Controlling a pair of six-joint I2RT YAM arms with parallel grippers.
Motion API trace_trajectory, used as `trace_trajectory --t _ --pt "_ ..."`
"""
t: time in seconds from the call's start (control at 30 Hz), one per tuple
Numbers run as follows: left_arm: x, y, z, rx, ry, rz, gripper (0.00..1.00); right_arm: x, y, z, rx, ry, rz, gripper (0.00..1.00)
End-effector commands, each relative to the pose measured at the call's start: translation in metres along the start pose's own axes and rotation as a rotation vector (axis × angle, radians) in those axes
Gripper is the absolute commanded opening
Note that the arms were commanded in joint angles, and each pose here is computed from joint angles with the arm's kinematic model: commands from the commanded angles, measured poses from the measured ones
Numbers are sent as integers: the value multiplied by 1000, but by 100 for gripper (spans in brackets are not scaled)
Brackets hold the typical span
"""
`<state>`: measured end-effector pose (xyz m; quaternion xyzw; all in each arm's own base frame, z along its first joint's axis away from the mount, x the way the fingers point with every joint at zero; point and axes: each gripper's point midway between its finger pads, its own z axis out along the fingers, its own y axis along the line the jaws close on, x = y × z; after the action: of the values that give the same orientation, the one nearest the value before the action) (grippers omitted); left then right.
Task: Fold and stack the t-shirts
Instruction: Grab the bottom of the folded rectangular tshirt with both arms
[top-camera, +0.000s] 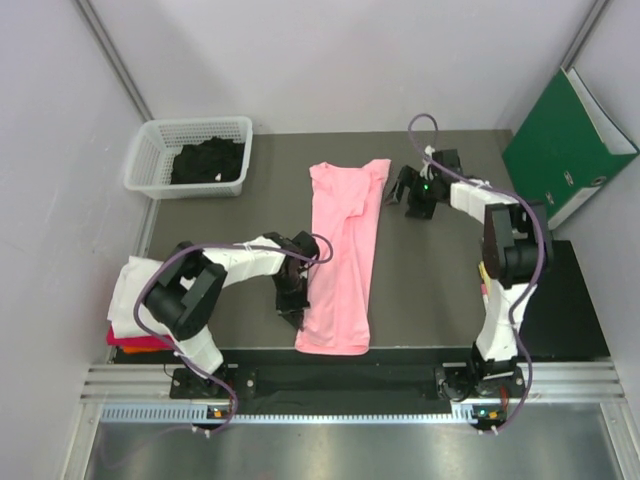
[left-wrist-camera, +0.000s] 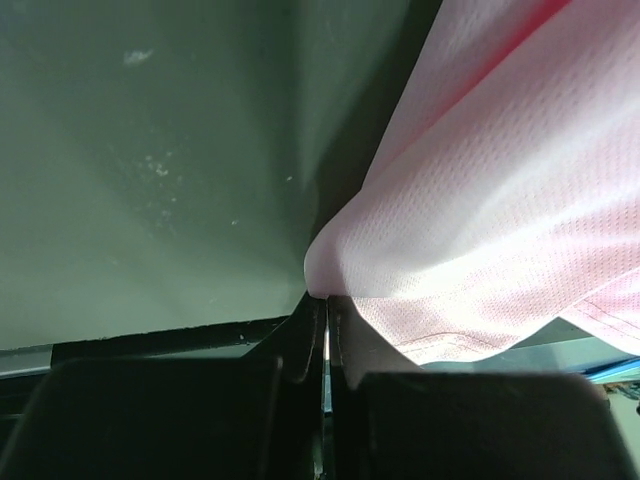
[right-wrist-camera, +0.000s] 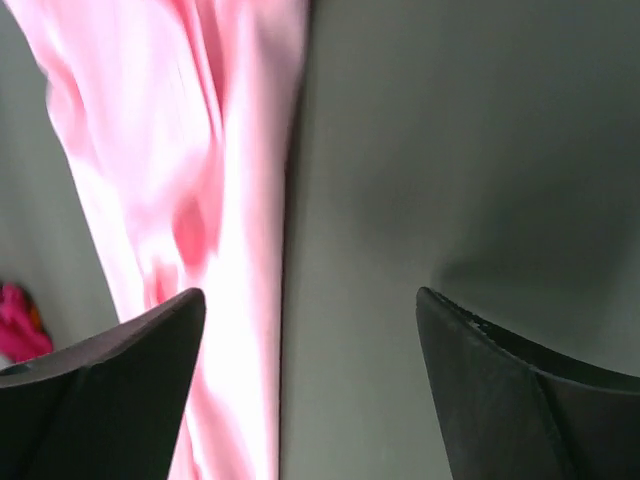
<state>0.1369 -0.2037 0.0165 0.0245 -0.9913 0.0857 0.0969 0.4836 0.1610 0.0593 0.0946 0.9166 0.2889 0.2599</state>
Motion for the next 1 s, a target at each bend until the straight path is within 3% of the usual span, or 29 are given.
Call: trace_trajectory --t 0.0,0.03,0.1,0.23,0.7,0.97 --pt "-9 -13 -3 38 -10 29 0 88 0 -40 -40 198 65 82" --pt "-10 -14 -2 38 -10 31 0 117 -5 -50 -31 250 74 81" --pt "-12 -15 -1 42 -7 32 0 161 -16 -62 -11 349 114 69" --pt "-15 -20 -2 52 -8 40 0 213 -14 -81 -11 475 125 52" --pt "-25 -28 -3 58 -19 48 0 313 -1 -81 60 743 49 42" --pt "-23 -30 -1 74 -14 37 0 349 1 -79 99 814 -21 37"
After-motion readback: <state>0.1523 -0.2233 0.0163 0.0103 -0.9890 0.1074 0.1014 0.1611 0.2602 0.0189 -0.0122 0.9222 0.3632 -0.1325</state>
